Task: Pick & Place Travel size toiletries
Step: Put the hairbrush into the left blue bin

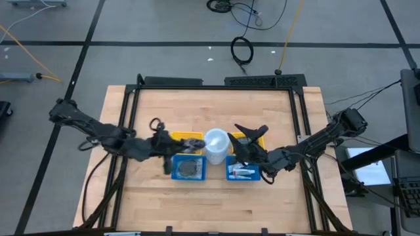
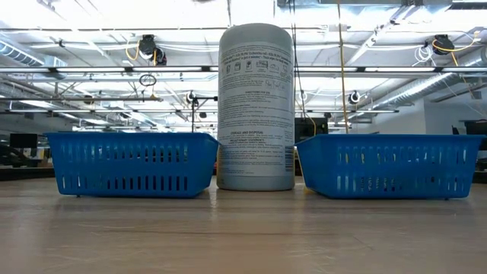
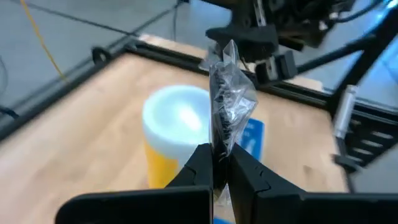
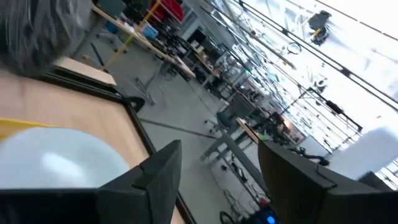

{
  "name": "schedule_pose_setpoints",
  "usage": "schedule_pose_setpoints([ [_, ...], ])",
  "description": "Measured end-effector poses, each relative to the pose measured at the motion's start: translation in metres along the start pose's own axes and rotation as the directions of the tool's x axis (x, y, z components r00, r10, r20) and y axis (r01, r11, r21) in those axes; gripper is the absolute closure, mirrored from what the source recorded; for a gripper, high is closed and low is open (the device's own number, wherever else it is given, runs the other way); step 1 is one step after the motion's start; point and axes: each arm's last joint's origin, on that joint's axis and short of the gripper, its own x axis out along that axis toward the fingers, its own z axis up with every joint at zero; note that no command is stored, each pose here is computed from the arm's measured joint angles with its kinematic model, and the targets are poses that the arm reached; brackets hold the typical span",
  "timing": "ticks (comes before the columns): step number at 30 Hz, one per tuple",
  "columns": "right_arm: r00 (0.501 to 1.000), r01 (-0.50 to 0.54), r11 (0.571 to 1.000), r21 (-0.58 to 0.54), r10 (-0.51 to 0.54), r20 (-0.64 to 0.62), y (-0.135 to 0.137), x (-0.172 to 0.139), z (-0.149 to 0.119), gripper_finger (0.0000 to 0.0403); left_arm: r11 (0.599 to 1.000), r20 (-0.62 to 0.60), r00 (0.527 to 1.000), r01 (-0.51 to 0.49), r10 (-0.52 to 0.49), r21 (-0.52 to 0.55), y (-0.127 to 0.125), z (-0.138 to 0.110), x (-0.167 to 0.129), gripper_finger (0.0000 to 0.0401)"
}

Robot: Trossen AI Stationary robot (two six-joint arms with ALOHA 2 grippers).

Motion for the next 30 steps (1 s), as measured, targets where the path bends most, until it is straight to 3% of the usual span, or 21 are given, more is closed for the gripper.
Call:
schedule_pose_setpoints([
  [4, 1.0, -0.026, 0.999, 0.026, 0.025, 0.016, 0.004, -0.008, -0.001, 0.0201, 0.999, -0.089, 0.996, 0.029, -0.032, -0.039, -0.005, -0.013, -0.023, 0.0392],
  [9, 0.998, -0.054, 0.996, 0.064, 0.052, 0.037, 0.007, -0.018, 0.001, 0.0203, 0.994, -0.167, 0.986, -0.042, 0.025, -0.096, -0.009, -0.033, -0.034, 0.0391],
  [16, 0.995, -0.081, 0.993, 0.088, 0.076, 0.057, 0.009, -0.028, 0.003, 0.02, 0.965, -0.191, 0.977, -0.133, 0.091, -0.225, -0.018, -0.069, -0.019, 0.0389],
  [20, 0.996, -0.074, 0.993, 0.088, 0.07, 0.048, 0.01, -0.032, 0.003, 0.0204, 0.952, -0.193, 0.978, -0.131, 0.078, -0.277, -0.024, -0.089, -0.008, 0.0392],
  [26, 0.998, -0.053, 0.993, 0.102, 0.051, 0.023, 0.01, -0.038, 0.003, 0.0205, 0.928, -0.161, 0.986, -0.104, 0.049, -0.358, -0.031, -0.111, 0.008, 0.036],
  [30, 0.998, -0.061, 0.993, 0.102, 0.058, 0.028, 0.011, -0.041, 0.003, 0.0205, 0.911, -0.168, 0.983, -0.133, 0.072, -0.391, -0.03, -0.124, 0.019, 0.0358],
])
